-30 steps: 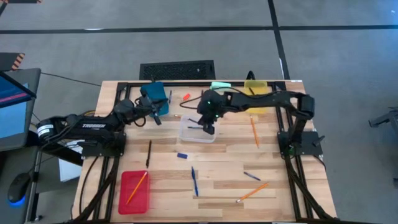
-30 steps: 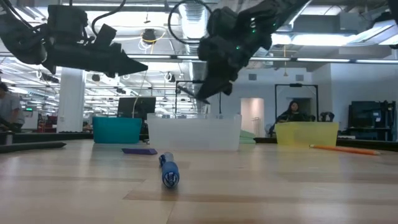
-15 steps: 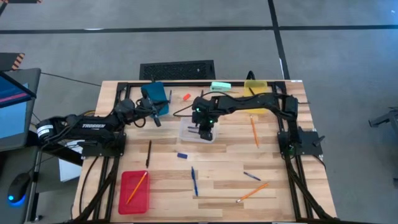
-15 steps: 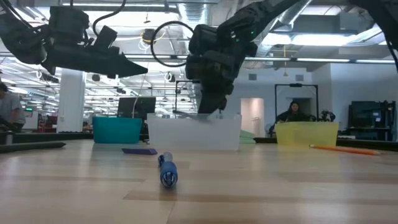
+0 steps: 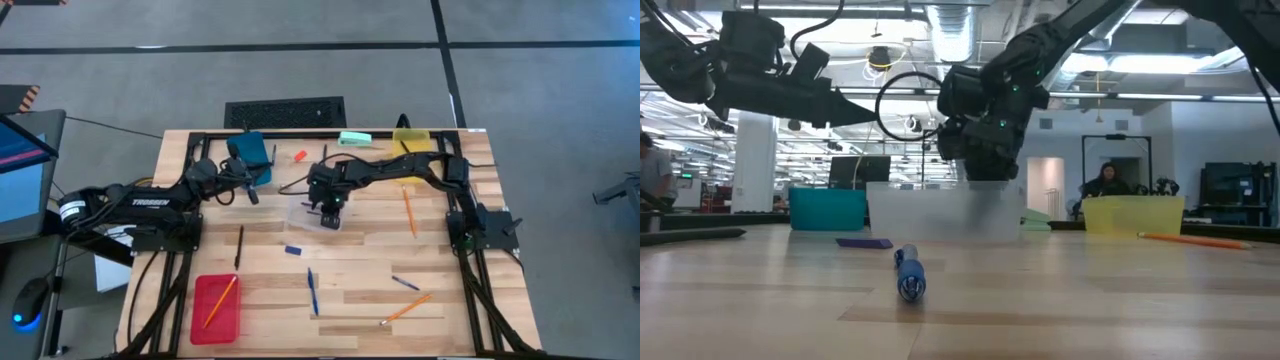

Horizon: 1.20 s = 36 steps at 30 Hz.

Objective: Sort crayons/erasers/pens/pencils in bins
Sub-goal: Put the middle blue crayon into the transparent bin, then put the top right yellow pencil into the red bin

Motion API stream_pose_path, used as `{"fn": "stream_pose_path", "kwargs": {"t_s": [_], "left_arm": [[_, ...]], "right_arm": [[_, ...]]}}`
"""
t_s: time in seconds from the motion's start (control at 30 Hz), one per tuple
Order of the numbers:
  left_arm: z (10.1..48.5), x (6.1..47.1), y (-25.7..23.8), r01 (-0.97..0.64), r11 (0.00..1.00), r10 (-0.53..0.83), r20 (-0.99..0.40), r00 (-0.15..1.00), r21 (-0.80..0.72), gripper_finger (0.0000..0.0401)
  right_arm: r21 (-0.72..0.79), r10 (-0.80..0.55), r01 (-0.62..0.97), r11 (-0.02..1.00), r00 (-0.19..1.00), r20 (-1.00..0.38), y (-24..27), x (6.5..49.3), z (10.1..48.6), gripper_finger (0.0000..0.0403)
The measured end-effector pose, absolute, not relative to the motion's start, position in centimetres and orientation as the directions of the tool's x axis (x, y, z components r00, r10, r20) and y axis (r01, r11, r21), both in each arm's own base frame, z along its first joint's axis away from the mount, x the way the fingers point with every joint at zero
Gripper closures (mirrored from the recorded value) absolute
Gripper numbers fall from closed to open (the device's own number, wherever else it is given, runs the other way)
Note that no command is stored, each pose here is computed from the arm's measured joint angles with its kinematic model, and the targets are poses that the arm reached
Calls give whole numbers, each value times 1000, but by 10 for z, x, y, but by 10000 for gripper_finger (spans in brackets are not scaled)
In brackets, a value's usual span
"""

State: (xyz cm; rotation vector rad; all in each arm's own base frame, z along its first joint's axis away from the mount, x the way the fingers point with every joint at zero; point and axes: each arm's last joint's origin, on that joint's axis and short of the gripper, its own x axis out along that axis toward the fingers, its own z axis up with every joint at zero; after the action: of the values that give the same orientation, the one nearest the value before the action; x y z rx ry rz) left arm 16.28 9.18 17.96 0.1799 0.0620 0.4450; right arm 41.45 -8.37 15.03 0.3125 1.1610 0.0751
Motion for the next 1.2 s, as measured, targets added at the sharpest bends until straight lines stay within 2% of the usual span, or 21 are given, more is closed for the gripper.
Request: {"fn": "stream_pose_path", "kwargs": {"t_s": [0.13,0.37,0.5,0.6,0.83,1.2], "left_arm": [[178,163,91,-396,903,407,-37,913,167,401],[178,163,91,-393,905,404,-39,914,164,401],[178,163,91,-393,905,405,-41,914,165,401],[177,163,91,-392,905,405,-52,913,165,401],[176,163,91,-391,904,406,-61,912,171,401],[175,163,91,-391,905,407,-69,911,171,401]], "right_arm": [[262,201,103,960,402,-893,-80,414,154,353],[254,195,101,962,399,-896,-75,417,161,279],[211,166,106,972,328,-930,-73,414,172,257],[117,84,98,988,287,-954,-75,406,185,276],[66,31,155,986,215,-976,-92,394,187,392],[-23,-41,102,995,174,-984,-102,389,186,396]]}}
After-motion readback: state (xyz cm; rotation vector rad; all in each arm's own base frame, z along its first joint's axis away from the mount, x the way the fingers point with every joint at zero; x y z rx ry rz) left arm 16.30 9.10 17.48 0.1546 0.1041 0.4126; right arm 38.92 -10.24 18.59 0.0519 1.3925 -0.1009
